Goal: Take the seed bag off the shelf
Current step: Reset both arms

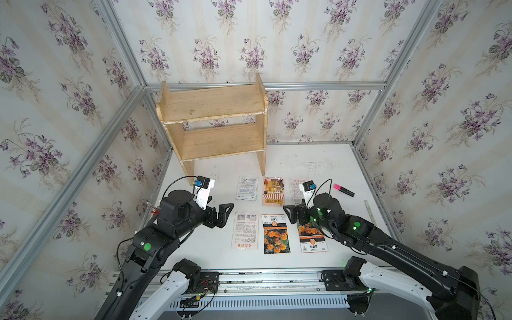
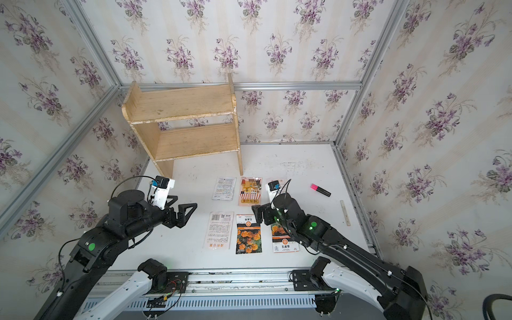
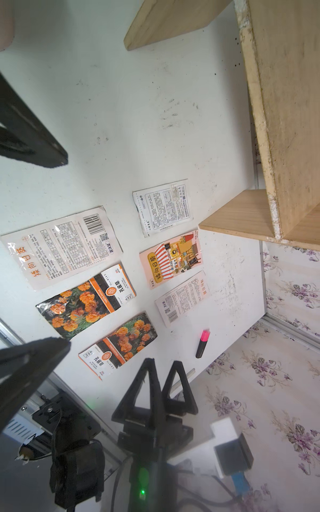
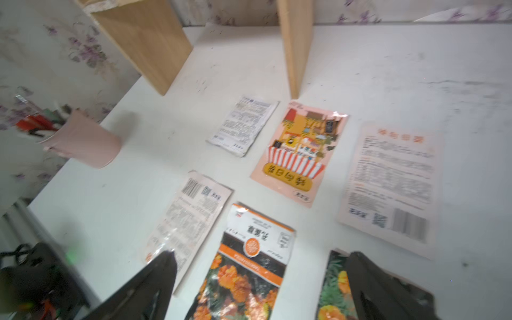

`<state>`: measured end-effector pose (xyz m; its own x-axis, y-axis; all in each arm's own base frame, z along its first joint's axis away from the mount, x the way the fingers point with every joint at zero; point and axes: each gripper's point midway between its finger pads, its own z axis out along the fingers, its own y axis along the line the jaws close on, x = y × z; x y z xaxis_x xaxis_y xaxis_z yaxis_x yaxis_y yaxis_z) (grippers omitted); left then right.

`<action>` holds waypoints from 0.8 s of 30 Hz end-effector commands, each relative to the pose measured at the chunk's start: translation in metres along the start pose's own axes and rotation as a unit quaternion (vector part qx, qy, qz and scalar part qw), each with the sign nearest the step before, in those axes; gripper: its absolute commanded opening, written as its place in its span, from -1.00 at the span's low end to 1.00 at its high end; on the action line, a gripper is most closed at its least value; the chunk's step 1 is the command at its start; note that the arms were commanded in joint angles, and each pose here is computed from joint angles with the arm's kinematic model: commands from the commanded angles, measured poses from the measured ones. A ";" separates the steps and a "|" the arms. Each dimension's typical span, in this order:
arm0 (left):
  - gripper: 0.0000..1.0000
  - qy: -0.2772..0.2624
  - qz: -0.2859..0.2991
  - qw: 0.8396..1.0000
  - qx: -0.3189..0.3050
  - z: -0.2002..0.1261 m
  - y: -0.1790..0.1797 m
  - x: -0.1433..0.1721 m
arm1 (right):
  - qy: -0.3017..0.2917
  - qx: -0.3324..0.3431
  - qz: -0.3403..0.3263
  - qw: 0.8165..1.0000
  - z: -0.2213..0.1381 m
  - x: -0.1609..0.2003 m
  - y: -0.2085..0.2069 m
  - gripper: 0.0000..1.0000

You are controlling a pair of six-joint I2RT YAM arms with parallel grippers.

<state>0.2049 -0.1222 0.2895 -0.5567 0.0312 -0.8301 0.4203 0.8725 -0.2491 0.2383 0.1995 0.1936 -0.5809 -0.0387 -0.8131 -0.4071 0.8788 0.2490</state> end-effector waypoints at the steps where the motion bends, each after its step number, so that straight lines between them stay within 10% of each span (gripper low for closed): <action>1: 1.00 -0.035 0.007 0.998 -0.053 0.005 0.018 -0.017 | -0.072 0.061 -0.008 0.996 -0.008 -0.024 -0.034 0.99; 24: 1.00 -0.073 0.057 0.951 -0.295 0.068 0.128 -0.009 | -0.234 0.243 -0.004 0.941 -0.016 -0.045 -0.187 0.99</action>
<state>0.2978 -0.0538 0.2157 -0.4958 0.1034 -0.8623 0.0204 0.9940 0.1075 0.3232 0.0301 0.1762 -0.2672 0.0859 -0.9598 0.0483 0.9960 0.0756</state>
